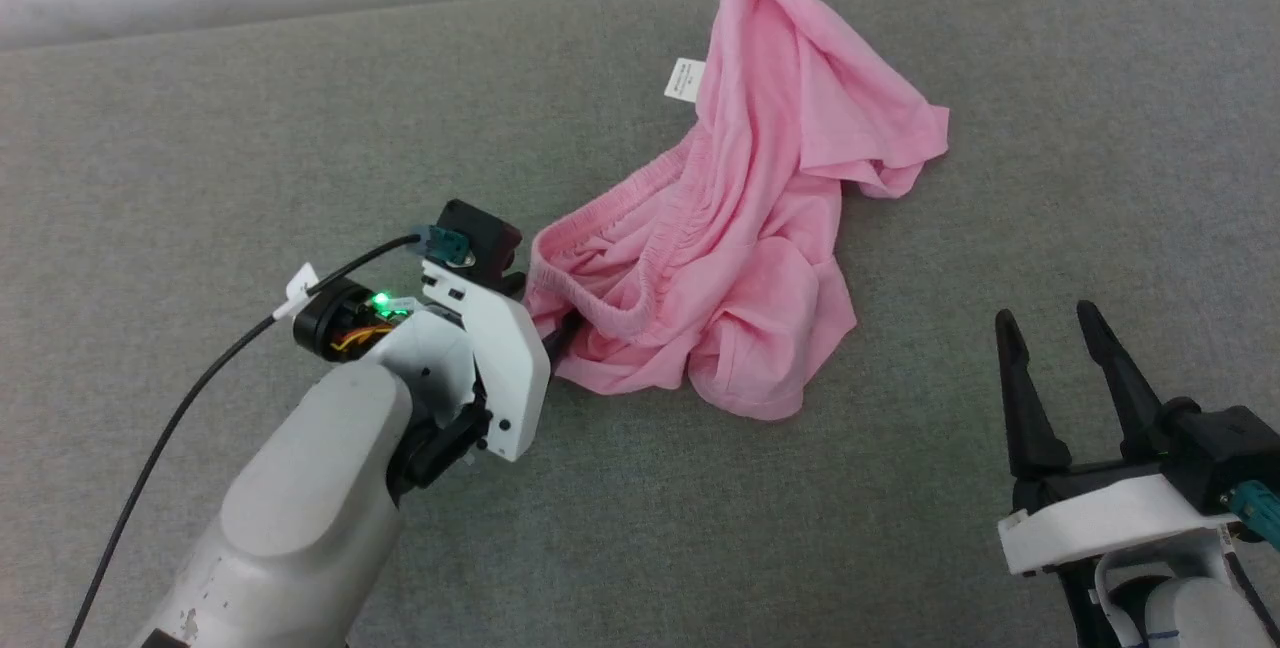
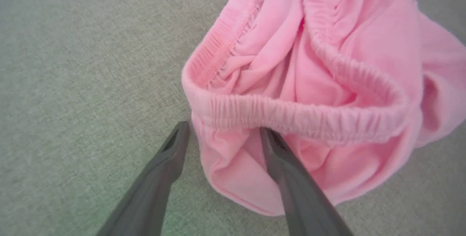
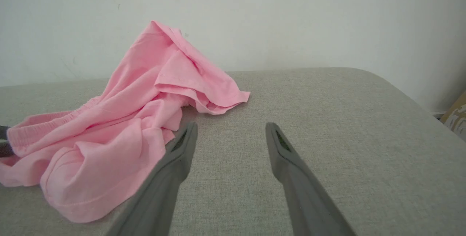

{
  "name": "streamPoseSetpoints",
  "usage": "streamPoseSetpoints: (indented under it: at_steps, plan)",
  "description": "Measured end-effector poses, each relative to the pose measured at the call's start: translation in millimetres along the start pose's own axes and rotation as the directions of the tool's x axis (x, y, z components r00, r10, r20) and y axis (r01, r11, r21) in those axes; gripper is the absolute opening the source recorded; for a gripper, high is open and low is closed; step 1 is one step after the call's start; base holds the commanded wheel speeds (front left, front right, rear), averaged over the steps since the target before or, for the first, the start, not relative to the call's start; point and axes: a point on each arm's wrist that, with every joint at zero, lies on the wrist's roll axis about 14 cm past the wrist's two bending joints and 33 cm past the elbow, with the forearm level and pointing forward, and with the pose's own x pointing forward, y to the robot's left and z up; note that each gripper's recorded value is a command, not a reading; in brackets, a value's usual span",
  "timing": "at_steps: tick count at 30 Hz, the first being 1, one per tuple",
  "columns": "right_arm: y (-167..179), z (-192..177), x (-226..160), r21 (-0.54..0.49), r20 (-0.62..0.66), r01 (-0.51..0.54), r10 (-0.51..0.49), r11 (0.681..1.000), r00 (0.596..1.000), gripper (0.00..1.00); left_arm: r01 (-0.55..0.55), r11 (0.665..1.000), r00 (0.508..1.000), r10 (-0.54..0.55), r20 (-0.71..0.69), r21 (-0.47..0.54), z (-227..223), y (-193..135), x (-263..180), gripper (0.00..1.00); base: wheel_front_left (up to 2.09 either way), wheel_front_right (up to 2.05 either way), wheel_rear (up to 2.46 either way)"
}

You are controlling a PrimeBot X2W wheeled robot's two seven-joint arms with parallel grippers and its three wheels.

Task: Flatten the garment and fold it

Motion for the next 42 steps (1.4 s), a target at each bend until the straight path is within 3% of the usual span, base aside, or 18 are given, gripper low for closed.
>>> streamPoseSetpoints:
  at_steps: [1,2,3,9,15,18,26,28,29,30,31,38,42]
  plan:
    - [-1.0,-2.7,0.5,-0.001,-0.008,0.003,-0.003,1.0,1.0,1.0,0.007,1.0,1.0,-0.007,-0.014,-0.003,-3.4,-0.4,4.1,0.98,0.0,0.0,0.0]
    - [-1.9,-5.0,1.1,-0.003,-0.015,0.005,-0.005,1.0,1.0,1.0,0.014,1.0,1.0,-0.015,-0.017,-0.007,-4.7,-1.6,7.5,0.07,0.0,0.0,0.0]
    - [-2.2,-6.8,2.0,-0.003,-0.02,0.006,-0.006,1.0,1.0,1.0,0.023,1.0,1.0,-0.023,-0.01,-0.011,-3.3,-2.6,10.3,0.0,0.0,0.0,0.0]
    - [1.7,-11.2,3.7,-0.012,-0.035,-0.007,0.006,1.0,0.999,1.0,0.003,0.996,0.987,0.012,0.161,-0.092,21.3,7.3,8.7,0.0,0.0,0.0,0.0]
    - [21.0,-11.9,-1.2,-0.014,-0.065,-0.064,0.063,0.998,0.996,1.0,-0.122,0.942,0.89,0.243,0.387,-0.311,47.0,48.4,-34.8,0.0,0.0,0.0,0.0]
    - [33.3,-13.3,-3.9,-0.009,-0.085,-0.101,0.1,0.995,0.991,1.0,-0.215,0.882,0.838,0.388,0.384,-0.42,27.8,73.9,-64.0,0.0,0.0,0.0,0.0]
    - [64.3,-20.3,-7.7,-0.006,-0.153,-0.199,0.196,0.98,0.969,1.0,-0.422,0.666,0.742,0.644,0.188,-0.615,-66.3,101.2,-126.7,0.0,0.0,0.0,0.0]
    - [69.6,-20.7,-7.5,-0.012,-0.163,-0.221,0.216,0.975,0.963,1.0,-0.433,0.646,0.739,0.653,0.162,-0.629,-79.2,95.4,-133.1,0.0,0.0,0.0,0.0]
    - [72.3,-19.9,-7.0,-0.011,-0.164,-0.23,0.225,0.973,0.96,1.0,-0.431,0.643,0.741,0.652,0.158,-0.633,-82.5,91.5,-134.9,0.07,0.0,0.0,0.0]
    - [75.0,-19.7,-6.4,-0.007,-0.167,-0.239,0.234,0.971,0.958,1.0,-0.425,0.644,0.739,0.653,0.167,-0.636,-82.4,88.5,-136.9,0.84,0.0,0.0,0.0]
    - [77.8,-19.6,-5.8,-0.006,-0.172,-0.249,0.244,0.969,0.954,1.0,-0.413,0.648,0.731,0.655,0.191,-0.64,-78.6,86.8,-139.6,1.0,0.0,0.0,0.0]
    - [102.6,-11.7,14.1,0.007,-0.233,-0.345,0.337,0.939,0.912,1.0,-0.378,0.726,0.599,0.665,0.446,-0.574,-33.1,86.4,-178.1,1.0,0.0,0.0,0.0]
    - [128.1,-20.4,25.8,0.027,-0.358,-0.426,0.406,0.904,0.841,1.0,-0.456,0.742,0.51,0.67,0.539,-0.491,-12.3,88.8,-209.9,1.0,0.0,0.0,0.0]
